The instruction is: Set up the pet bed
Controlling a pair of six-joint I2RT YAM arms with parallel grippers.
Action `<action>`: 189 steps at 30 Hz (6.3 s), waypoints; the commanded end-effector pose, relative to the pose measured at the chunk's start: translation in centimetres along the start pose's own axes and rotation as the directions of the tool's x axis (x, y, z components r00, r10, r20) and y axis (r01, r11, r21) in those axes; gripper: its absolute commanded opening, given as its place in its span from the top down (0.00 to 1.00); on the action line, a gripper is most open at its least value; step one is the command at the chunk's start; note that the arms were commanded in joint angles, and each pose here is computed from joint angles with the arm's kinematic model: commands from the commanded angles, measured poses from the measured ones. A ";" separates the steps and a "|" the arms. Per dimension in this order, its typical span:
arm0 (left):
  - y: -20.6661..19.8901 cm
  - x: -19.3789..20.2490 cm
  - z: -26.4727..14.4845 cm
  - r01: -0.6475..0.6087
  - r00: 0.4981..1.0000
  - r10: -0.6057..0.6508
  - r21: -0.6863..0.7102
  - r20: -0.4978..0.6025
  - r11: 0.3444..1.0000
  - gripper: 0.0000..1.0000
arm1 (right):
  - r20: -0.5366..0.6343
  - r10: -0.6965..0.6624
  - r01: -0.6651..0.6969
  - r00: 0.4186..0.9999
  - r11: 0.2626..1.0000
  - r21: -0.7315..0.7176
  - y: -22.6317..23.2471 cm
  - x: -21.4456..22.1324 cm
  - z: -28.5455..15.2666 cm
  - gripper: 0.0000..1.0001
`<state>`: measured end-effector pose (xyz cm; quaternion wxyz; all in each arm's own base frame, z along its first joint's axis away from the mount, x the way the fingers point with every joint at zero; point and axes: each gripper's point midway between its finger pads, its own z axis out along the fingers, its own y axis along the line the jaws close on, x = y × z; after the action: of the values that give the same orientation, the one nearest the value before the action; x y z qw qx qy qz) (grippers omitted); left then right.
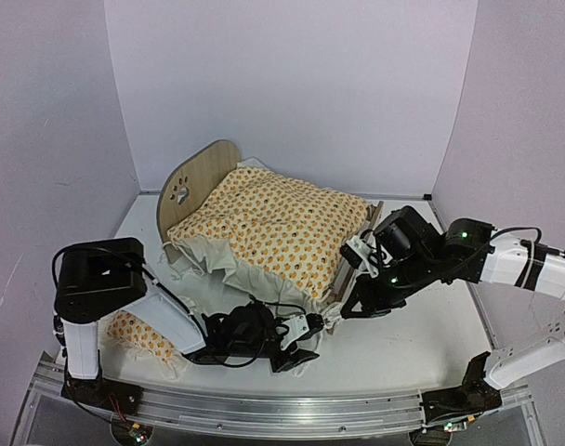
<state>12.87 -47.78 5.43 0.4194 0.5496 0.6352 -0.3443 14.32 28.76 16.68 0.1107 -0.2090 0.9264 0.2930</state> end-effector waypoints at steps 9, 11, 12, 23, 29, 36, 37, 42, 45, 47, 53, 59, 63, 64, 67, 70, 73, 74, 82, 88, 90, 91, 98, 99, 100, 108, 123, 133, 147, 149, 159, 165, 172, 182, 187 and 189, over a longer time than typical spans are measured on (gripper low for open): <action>3.8 -4.8 2.2 -0.047 0.966 0.095 -0.200 0.241 0.979 0.51 | 0.055 -0.043 0.048 0.998 0.996 -0.076 1.8 -0.8 -0.5 1.00; 3.5 -5.2 2.5 -0.051 0.958 0.099 -0.177 0.270 0.983 0.50 | 0.050 -0.045 0.048 0.998 0.996 -0.073 1.7 -0.7 -0.4 1.00; 3.5 -5.3 2.7 -0.049 0.956 0.097 -0.176 0.276 0.983 0.50 | 0.048 -0.045 0.048 0.998 0.996 -0.074 1.7 -0.6 -0.4 1.00; 5.7 -2.5 -1.2 -0.034 0.977 0.097 -0.312 0.189 0.949 0.93 | 0.072 -0.043 0.047 0.996 0.998 -0.047 1.1 -0.2 -1.7 1.00; 6.4 -2.0 -6.1 -0.007 0.984 0.073 -0.379 0.160 0.925 1.00 | 0.124 -0.036 0.028 0.992 0.997 0.066 -0.6 -1.0 -2.8 1.00; 7.1 0.3 -5.4 0.023 0.994 0.018 -0.385 0.105 0.922 1.00 | 0.423 -0.090 -0.121 0.901 0.886 0.447 -7.5 -8.0 -8.3 1.00; 7.7 1.3 -4.9 0.041 0.997 -0.013 -0.398 0.071 0.916 1.00 | 0.445 -0.088 -0.153 0.891 0.864 0.479 -8.8 -8.8 -9.2 1.00; 11.4 2.5 -5.2 0.139 0.989 -0.144 -0.466 0.026 0.874 1.00 | 0.473 -0.101 -0.181 0.875 0.839 0.514 -12.2 -11.8 -10.5 1.00; 12.4 2.3 -6.3 0.190 0.980 -0.192 -0.474 0.045 0.860 1.00 | 0.473 -0.089 -0.212 0.877 0.811 0.545 -14.6 -11.9 -11.4 1.00; 12.5 2.0 -6.6 0.193 0.979 -0.200 -0.479 0.037 0.856 1.00 | 0.512 -0.101 -0.246 0.853 0.787 0.565 -15.5 -11.9 -13.4 1.00; 12.2 3.3 -8.3 0.127 0.974 -0.204 -0.504 -0.101 0.854 1.00 | 0.557 -0.175 -0.236 0.812 0.775 0.587 -14.9 -11.6 -17.4 1.00; 6.3 2.2 -7.7 0.066 0.989 -0.087 -0.170 -0.117 0.983 1.00 | 0.408 -0.317 0.294 0.856 0.948 0.120 -4.8 -8.5 -11.3 1.00; 3.7 -0.6 -6.1 0.027 0.998 -0.026 0.012 -0.061 1.000 0.96 | 0.157 -0.251 0.288 0.955 0.913 -0.289 -1.6 -0.9 -7.2 1.00; 3.8 -1.0 -5.7 0.028 0.998 -0.027 0.019 -0.052 0.999 0.92 | 0.104 -0.238 0.259 0.966 0.890 -0.375 -1.0 1.3 -6.4 1.00; 3.6 -2.2 -5.9 0.046 0.999 -0.046 0.037 -0.022 0.998 0.74 | 0.101 -0.276 0.293 0.956 0.867 -0.403 2.0 3.8 -4.9 0.96; 3.1 -3.8 -8.4 0.083 0.996 -0.085 0.040 0.031 0.996 0.62 | -0.034 -0.244 0.197 0.969 0.848 -0.492 3.2 5.8 -2.2 0.94; 4.4 -6.4 -12.8 0.181 0.977 -0.174 -0.047 0.125 0.982 0.58 | -0.124 -0.212 0.160 0.969 0.928 -0.335 0.4 5.9 0.2 0.78; 5.0 -6.7 -14.2 0.233 0.967 -0.221 -0.086 0.126 0.969 0.56 | -0.078 -0.214 0.188 0.974 0.949 -0.254 -0.2 4.4 -0.1 0.63; 16.4 -7.5 -24.9 0.621 0.757 -0.609 -0.555 0.239 0.553 0.39 | 0.290 -0.292 0.235 0.912 0.948 0.214 -3.8 -6.7 -4.4 0.15; 21.7 -4.2 -26.8 0.863 0.466 -0.780 -0.409 0.418 0.297 0.39 | 0.356 -0.439 0.471 0.825 0.882 -0.003 2.9 -9.6 -1.7 0.15; 22.6 -3.7 -27.0 0.895 0.412 -0.772 -0.373 0.483 0.244 0.40 | 0.340 -0.447 0.478 0.828 0.878 -0.010 3.3 -10.4 -0.6 0.15; 22.8 -3.3 -27.2 0.907 0.386 -0.768 -0.361 0.512 0.215 0.40 | 0.332 -0.449 0.478 0.830 0.878 -0.006 3.2 -10.6 -0.2 0.16; 24.1 -2.6 -25.1 0.981 0.186 -0.778 -0.163 0.600 0.109 0.36 | 0.329 -0.462 0.492 0.824 0.871 -0.009 3.9 -11.8 1.0 0.16; 24.2 -2.7 -24.7 0.984 0.173 -0.783 -0.140 0.597 0.111 0.36 | 0.336 -0.460 0.492 0.822 0.871 -0.010 4.1 -12.0 0.9 0.16; 24.4 -2.6 -24.5 0.986 0.161 -0.782 -0.130 0.602 0.103 0.36 | 0.341 -0.459 0.493 0.820 0.870 -0.014 4.2 -12.1 0.9 0.16; 25.6 -3.2 -25.4 0.959 0.285 -0.702 -0.186 0.653 0.216 0.72 | 0.333 -0.445 0.467 0.831 0.884 0.015 3.6 -12.2 1.9 0.16; 28.2 9.3 -27.0 0.590 0.620 -0.708 -0.795 0.336 0.139 1.00 | 0.252 -0.355 0.333 0.900 0.934 0.127 1.6 -15.1 9.6 0.55; 31.1 11.1 -29.2 0.423 0.674 -0.672 -0.906 0.307 0.010 1.00 | 0.265 -0.265 0.162 0.927 0.921 0.355 -5.2 -14.7 9.9 0.68; 20.3 7.9 -33.3 0.651 0.362 -0.850 -0.756 0.383 -0.064 0.20 | 0.360 -0.395 0.414 0.845 0.910 0.026 3.2 -13.3 1.6 0.32; 17.9 8.2 -33.5 0.702 0.207 -0.878 -0.691 0.431 -0.174 0.18 | 0.362 -0.398 0.415 0.843 0.909 0.033 2.6 -13.6 1.5 0.31; 12.8 11.1 -32.8 0.640 -0.410 -0.598 -0.250 0.689 -0.727 0.22 | 0.399 -0.433 0.459 0.808 0.888 0.032 2.9 -13.2 0.6 0.32; 8.1 16.3 -33.6 0.277 -0.550 -0.303 -0.172 0.779 -0.945 0.37 | 0.434 -0.430 0.423 0.792 0.898 0.118 1.0 -12.2 -1.3 0.30; 10.7 18.3 -34.5 0.267 -0.423 -0.246 -0.139 0.872 -0.954 0.17 | 0.453 -0.431 0.415 0.780 0.899 0.141 0.6 -11.8 -2.3 0.30; 14.0 14.3 -39.1 0.355 -0.159 -0.360 -0.287 0.919 -0.890 0.81 | 0.482 -0.427 0.408 0.766 0.901 0.149 0.8 -11.6 -3.7 0.30; 17.4 5.6 -45.6 0.581 0.075 -0.358 -0.332 0.931 -0.743 1.00 | 0.495 -0.436 0.408 0.752 0.897 0.171 0.7 -11.9 -4.2 0.30; 19.2 0.9 -48.2 0.655 0.206 -0.350 -0.394 0.914 -0.644 1.00 | 0.496 -0.442 0.411 0.747 0.894 0.179 0.6 -11.9 -4.3 0.30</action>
<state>22.34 -4.63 15.03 0.2401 -0.5739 0.7792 -0.0770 23.85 30.75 22.63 0.3945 -0.3242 0.8125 0.2813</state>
